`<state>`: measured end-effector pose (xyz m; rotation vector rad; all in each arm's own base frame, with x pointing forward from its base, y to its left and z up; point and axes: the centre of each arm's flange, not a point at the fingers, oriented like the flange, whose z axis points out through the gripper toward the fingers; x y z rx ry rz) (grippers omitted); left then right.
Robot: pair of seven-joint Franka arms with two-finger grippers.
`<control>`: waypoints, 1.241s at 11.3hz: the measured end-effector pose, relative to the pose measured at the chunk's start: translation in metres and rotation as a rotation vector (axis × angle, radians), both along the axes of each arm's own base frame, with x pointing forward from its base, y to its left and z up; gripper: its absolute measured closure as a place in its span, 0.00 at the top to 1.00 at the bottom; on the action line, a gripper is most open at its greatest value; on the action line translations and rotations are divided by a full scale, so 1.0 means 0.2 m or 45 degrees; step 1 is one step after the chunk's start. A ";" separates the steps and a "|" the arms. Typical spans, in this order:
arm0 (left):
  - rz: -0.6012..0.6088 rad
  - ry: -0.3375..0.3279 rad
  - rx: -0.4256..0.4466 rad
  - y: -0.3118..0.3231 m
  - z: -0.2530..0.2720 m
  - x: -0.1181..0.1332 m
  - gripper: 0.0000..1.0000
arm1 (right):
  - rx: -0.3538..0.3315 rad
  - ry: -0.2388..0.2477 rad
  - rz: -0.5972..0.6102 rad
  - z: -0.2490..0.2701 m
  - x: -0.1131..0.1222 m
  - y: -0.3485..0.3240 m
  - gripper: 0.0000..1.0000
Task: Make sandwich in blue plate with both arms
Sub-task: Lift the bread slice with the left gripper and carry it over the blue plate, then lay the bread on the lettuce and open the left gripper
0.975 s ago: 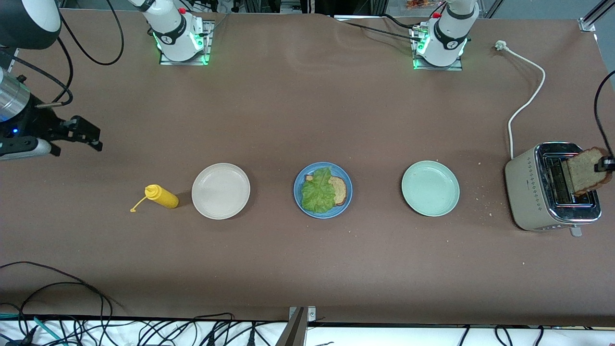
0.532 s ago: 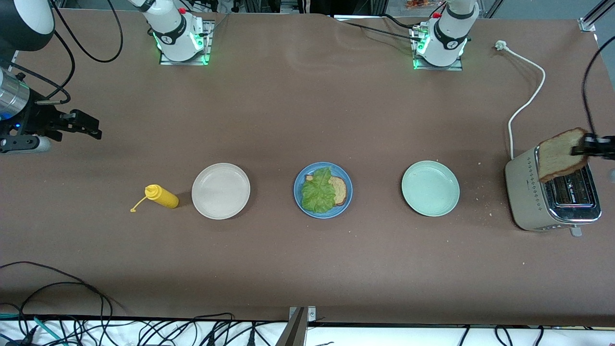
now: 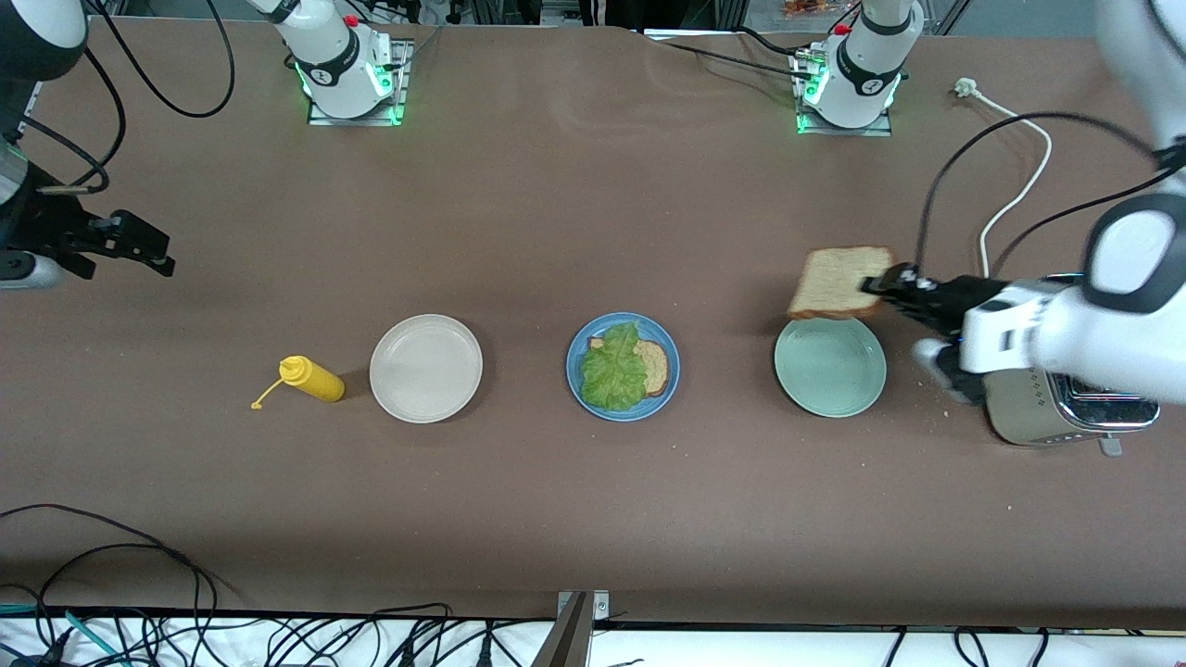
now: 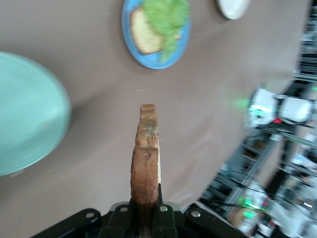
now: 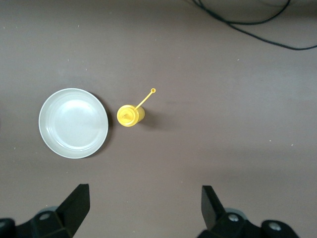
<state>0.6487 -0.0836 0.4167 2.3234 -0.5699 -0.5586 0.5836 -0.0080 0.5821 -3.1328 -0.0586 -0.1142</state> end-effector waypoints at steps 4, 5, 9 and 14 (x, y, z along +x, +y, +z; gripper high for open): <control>0.096 0.050 -0.253 -0.54 -0.50 0.10 0.09 | 0.001 -0.021 0.019 0.09 -0.03 0.04 1.00; 0.135 0.028 -0.280 -0.67 -0.57 0.11 0.09 | 0.001 -0.014 0.022 0.09 -0.03 0.05 1.00; 0.316 0.023 -0.496 -0.99 -0.93 0.09 0.09 | 0.002 0.113 0.036 0.04 -0.09 0.08 1.00; 0.363 -0.013 -0.586 -1.08 -1.28 0.03 0.15 | 0.002 0.106 0.038 0.05 -0.08 0.08 1.00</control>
